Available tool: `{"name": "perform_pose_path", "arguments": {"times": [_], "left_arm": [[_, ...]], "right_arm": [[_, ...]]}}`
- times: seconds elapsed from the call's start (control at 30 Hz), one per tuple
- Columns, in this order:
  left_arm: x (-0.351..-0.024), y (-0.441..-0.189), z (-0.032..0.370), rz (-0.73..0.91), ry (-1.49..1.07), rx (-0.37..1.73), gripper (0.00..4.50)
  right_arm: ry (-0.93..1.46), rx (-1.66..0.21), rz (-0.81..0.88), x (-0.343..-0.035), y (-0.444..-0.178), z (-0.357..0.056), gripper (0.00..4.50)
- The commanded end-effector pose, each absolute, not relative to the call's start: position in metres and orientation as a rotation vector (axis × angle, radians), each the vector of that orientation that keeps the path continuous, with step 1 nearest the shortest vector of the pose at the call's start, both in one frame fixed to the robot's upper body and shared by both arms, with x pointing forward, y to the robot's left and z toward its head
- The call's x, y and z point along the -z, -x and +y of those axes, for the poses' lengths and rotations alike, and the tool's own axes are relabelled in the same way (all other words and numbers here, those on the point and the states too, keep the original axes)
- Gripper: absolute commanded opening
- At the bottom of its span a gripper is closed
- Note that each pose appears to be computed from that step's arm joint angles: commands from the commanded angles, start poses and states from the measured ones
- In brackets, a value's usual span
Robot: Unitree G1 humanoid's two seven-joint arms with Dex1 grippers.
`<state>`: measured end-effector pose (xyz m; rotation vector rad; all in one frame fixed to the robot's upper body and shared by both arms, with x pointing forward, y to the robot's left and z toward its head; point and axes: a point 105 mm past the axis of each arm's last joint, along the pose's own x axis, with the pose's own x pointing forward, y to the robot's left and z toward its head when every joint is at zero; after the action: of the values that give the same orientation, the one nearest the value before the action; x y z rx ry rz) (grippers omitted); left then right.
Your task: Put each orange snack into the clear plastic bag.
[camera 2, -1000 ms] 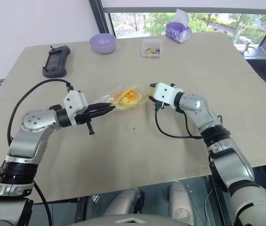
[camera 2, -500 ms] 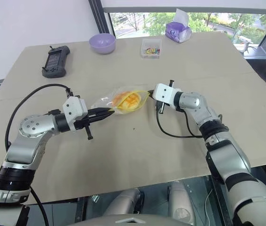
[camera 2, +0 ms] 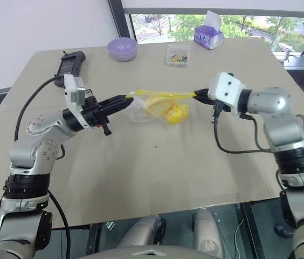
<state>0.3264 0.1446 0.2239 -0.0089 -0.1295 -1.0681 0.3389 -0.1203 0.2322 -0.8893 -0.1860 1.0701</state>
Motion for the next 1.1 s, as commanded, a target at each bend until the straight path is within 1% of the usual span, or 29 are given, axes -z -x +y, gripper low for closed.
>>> {"name": "perform_pose_path", "arguments": {"times": [0.03, 0.1, 0.13, 0.17, 0.2, 0.23, 0.27, 0.37, 0.4, 0.47, 0.53, 0.67, 0.73, 0.77, 0.8, 0.9, 1.0, 1.1], "left_arm": [[-0.237, -0.351, 0.136, -0.193, -0.101, 1.036, 0.0], [-0.239, -0.367, 0.131, -0.224, -0.174, 0.994, 0.0], [-0.249, -0.377, 0.131, -0.285, -0.21, 0.94, 0.0], [-0.257, -0.382, 0.13, -0.335, -0.235, 0.917, 0.0], [-0.262, -0.385, 0.129, -0.371, -0.252, 0.904, 0.0], [-0.259, -0.384, 0.128, -0.396, -0.319, 0.899, 0.0], [-0.25, -0.381, 0.127, -0.398, -0.377, 0.918, 0.0], [-0.212, -0.368, 0.123, -0.382, -0.519, 0.969, 0.0], [-0.2, -0.364, 0.122, -0.375, -0.544, 0.977, 0.0], [-0.18, -0.358, 0.123, -0.36, -0.571, 0.972, 0.0], [-0.165, -0.351, 0.123, -0.352, -0.615, 0.98, 0.0], [-0.159, -0.344, 0.127, -0.369, -0.645, 0.95, 0.0], [-0.162, -0.343, 0.131, -0.385, -0.651, 0.916, 0.0], [-0.164, -0.343, 0.131, -0.396, -0.663, 0.907, 0.0], [-0.165, -0.342, 0.131, -0.41, -0.685, 0.901, 0.0], [-0.165, -0.339, 0.13, -0.433, -0.724, 0.9, 0.0], [-0.167, -0.338, 0.126, -0.449, -0.745, 0.917, 0.0], [-0.169, -0.337, 0.12, -0.463, -0.755, 0.938, 0.0]], "right_arm": [[0.895, -0.919, -0.14, -0.242, -0.36, -0.146, 0.06], [0.954, -0.794, -0.14, -0.245, -0.379, -0.161, 0.06], [1.006, -0.687, -0.169, -0.256, -0.389, -0.171, 0.06], [1.043, -0.614, -0.2, -0.266, -0.395, -0.178, 0.06], [1.068, -0.567, -0.223, -0.272, -0.399, -0.183, 0.06], [1.091, -0.538, -0.253, -0.275, -0.397, -0.185, 0.06], [1.097, -0.545, -0.268, -0.272, -0.394, -0.182, 0.06], [1.097, -0.635, -0.242, -0.233, -0.378, -0.169, 0.06], [1.096, -0.667, -0.215, -0.215, -0.373, -0.165, 0.06], [1.078, -0.701, -0.174, -0.186, -0.364, -0.158, 0.06], [1.047, -0.725, -0.142, -0.163, -0.354, -0.151, 0.06], [1.013, -0.75, -0.074, -0.137, -0.337, -0.148, 0.06], [0.959, -0.748, -0.052, -0.138, -0.328, -0.152, 0.06], [0.948, -0.741, -0.046, -0.14, -0.324, -0.155, 0.61], [0.922, -0.728, -0.048, -0.145, -0.32, -0.157, 0.86], [0.822, -0.714, -0.098, -0.169, -0.309, -0.15, 2.09], [0.757, -0.795, -0.194, -0.203, -0.297, -0.12, 2.09], [0.803, -0.861, -0.263, -0.217, -0.299, -0.083, 2.09]]}}
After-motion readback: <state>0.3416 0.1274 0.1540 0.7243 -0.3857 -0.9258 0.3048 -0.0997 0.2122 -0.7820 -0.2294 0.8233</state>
